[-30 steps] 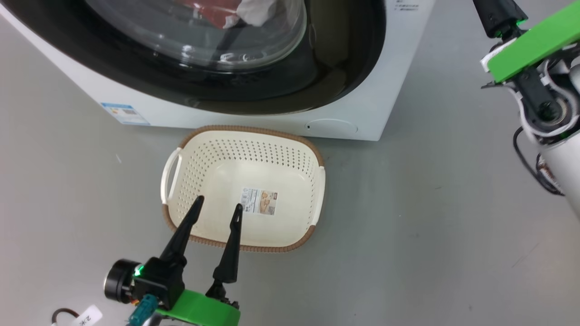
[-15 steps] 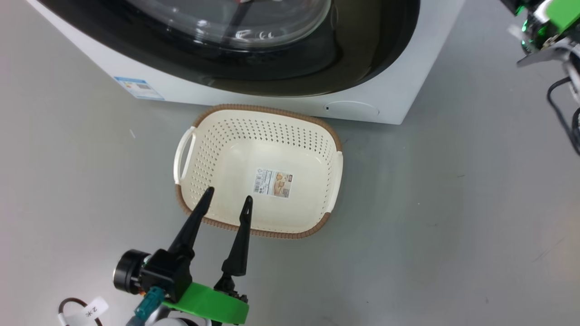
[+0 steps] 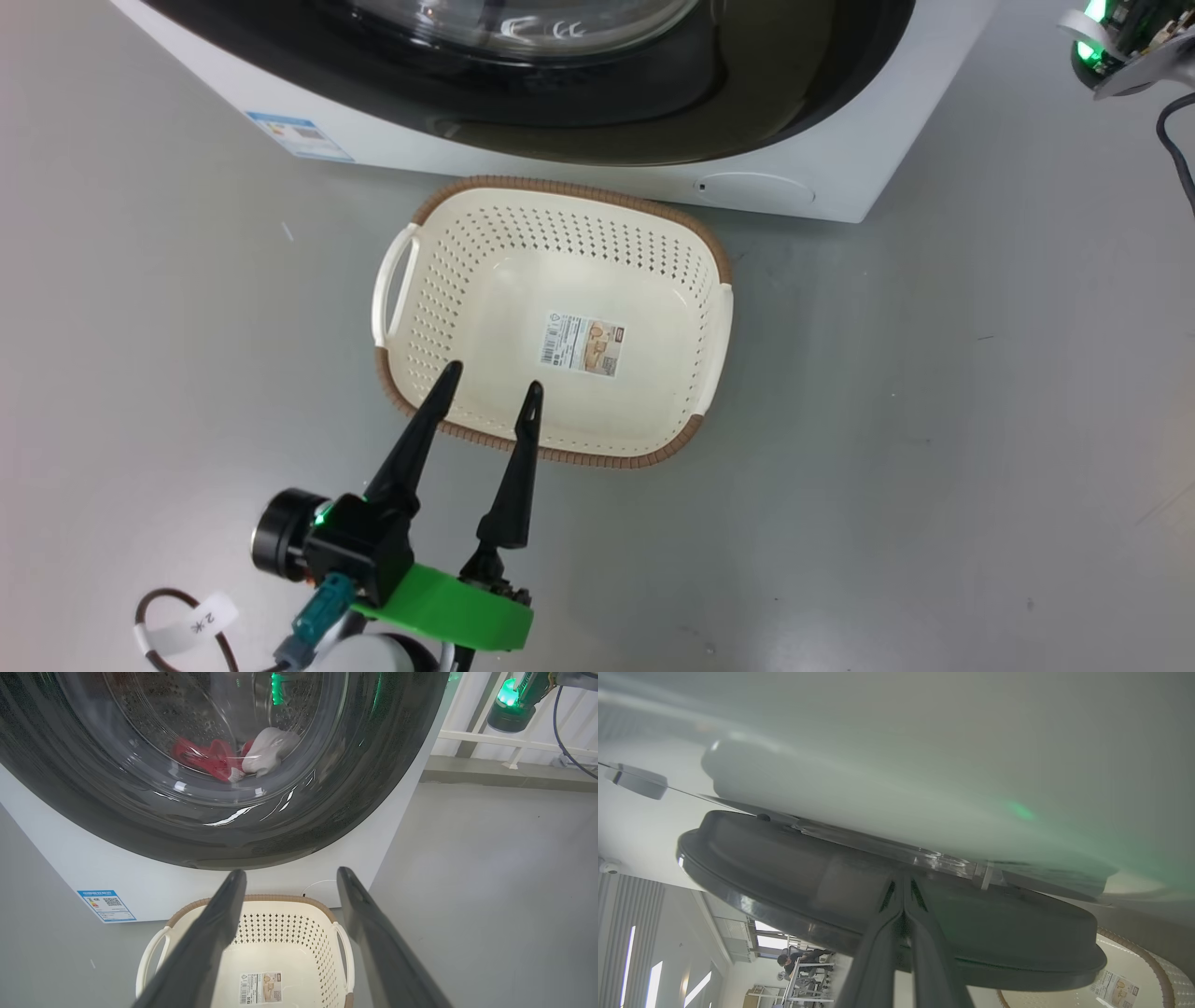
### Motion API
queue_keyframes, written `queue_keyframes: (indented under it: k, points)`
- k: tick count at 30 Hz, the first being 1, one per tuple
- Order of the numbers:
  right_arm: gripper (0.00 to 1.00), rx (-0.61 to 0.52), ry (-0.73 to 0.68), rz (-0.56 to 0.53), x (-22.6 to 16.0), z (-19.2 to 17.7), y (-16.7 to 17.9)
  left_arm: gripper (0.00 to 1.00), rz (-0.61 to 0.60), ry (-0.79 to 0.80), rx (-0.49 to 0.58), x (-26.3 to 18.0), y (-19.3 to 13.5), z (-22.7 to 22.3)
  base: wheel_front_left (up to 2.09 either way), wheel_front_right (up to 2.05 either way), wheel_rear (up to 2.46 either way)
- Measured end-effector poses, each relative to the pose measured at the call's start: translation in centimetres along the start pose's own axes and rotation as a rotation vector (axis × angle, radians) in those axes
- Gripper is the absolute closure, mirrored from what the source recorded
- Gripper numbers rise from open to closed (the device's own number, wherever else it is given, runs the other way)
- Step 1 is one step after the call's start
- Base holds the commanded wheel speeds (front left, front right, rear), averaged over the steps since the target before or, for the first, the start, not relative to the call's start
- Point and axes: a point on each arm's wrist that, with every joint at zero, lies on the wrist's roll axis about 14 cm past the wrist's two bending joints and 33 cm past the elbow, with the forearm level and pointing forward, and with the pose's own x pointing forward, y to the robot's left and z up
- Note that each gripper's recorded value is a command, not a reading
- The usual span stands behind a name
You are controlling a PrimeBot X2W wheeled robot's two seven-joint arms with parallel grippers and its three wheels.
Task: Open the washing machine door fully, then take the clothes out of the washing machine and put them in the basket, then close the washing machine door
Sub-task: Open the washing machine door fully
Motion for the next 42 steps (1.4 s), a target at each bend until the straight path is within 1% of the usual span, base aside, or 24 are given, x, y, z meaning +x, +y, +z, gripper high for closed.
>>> queue_keyframes:
  k: [5, 17, 23, 36, 42]
  points:
    - [1.00, 0.023, 0.029, -0.001, 0.6, -0.5, -0.6, 0.00, 0.003, -0.004, 0.000, 0.3, 0.0, 0.1, 0.00, 0.00, 0.00]
    - [1.00, 0.004, 0.056, -0.002, 1.5, -0.9, -0.6, 0.00, -0.001, 0.003, -0.005, 0.0, -0.3, 0.0, 0.00, 0.00, 0.00]
    - [1.00, -0.006, 0.089, 0.018, 1.7, -1.7, 0.5, 0.00, 0.003, -0.009, -0.009, -0.2, -0.3, 0.5, 0.00, 0.00, 0.00]
    - [1.00, -0.048, 0.201, 0.010, 0.2, -6.8, 2.0, 0.00, -0.001, -0.074, -0.012, -1.4, -0.6, 3.0, 0.00, 0.00, 0.00]
    - [1.00, -0.060, 0.250, 0.015, -0.6, -9.3, 2.8, 0.00, 0.012, -0.078, -0.020, -2.8, -0.5, 3.2, 0.00, 0.00, 0.00]
